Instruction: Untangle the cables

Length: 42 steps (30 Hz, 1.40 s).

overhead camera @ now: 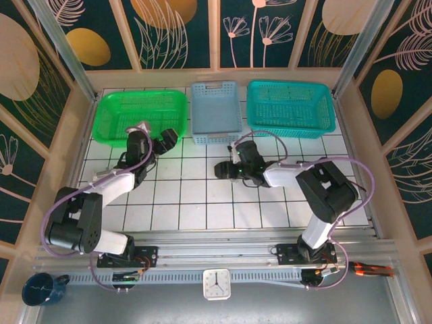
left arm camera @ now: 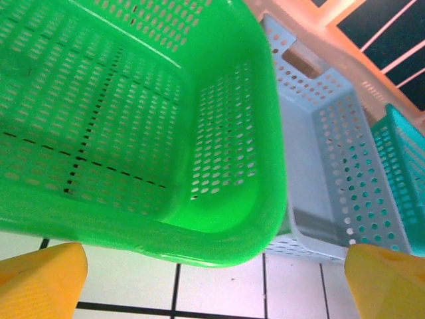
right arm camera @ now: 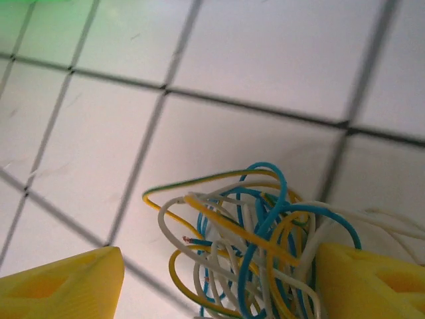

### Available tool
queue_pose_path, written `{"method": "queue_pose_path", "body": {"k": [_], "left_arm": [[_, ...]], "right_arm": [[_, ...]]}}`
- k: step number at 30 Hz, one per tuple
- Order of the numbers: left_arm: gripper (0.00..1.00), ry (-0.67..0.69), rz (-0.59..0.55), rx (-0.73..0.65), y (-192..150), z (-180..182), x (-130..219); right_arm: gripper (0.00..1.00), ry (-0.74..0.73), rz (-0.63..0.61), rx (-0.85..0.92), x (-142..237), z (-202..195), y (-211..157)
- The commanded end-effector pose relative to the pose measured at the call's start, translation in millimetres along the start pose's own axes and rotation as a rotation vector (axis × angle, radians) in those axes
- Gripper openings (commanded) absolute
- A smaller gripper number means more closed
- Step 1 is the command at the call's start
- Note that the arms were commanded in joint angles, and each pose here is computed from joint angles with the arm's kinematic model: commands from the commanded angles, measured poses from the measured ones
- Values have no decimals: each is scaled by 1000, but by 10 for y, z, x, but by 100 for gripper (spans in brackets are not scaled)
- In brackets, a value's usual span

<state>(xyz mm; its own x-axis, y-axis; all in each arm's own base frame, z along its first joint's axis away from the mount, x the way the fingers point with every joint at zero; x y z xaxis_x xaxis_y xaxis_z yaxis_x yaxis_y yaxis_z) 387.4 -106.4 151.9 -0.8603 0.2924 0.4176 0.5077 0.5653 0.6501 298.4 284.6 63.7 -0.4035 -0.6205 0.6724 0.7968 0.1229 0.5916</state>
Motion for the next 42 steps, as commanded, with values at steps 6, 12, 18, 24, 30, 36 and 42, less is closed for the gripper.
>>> {"method": "queue_pose_path", "body": {"k": [6, 12, 18, 24, 30, 36, 42], "left_arm": [[99, -188, -34, -15, 200, -424, 205], [99, -279, -15, 16, 197, -585, 319], [99, -335, 28, 64, 95, -676, 435], [99, -351, 103, 49, -330, -855, 478], [99, -327, 201, 92, -864, -770, 429], [99, -292, 232, 120, -1055, -616, 416], [99, -281, 220, 117, -1049, -582, 427]], "right_arm": [[78, 23, -174, -33, 508, 384, 532], [78, -54, -218, -107, 665, 168, 670], [75, -115, -196, -185, 680, -64, 500], [63, -62, -171, -228, 640, -51, 336], [37, 29, -158, -260, 554, 64, 328], [27, 113, -125, -280, 408, 222, 314], [35, 118, -95, -289, 252, 262, 260]]}}
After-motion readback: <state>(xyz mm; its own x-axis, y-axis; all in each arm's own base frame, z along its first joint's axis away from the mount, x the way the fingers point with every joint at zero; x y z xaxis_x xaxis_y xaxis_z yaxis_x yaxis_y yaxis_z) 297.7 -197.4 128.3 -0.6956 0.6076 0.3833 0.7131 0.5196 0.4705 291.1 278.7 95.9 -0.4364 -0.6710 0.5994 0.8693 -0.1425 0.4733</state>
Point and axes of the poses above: each hand's point on the last joint's axis, 136 mm out from that joint toward the fingers, its own x axis back along the fingers, its own z axis along the line the jaws close on, y = z × x, the point moved 2 cm from there along x, back along the fingers, and after that the axes turned 1 degree about x, right-handed, at the moved point
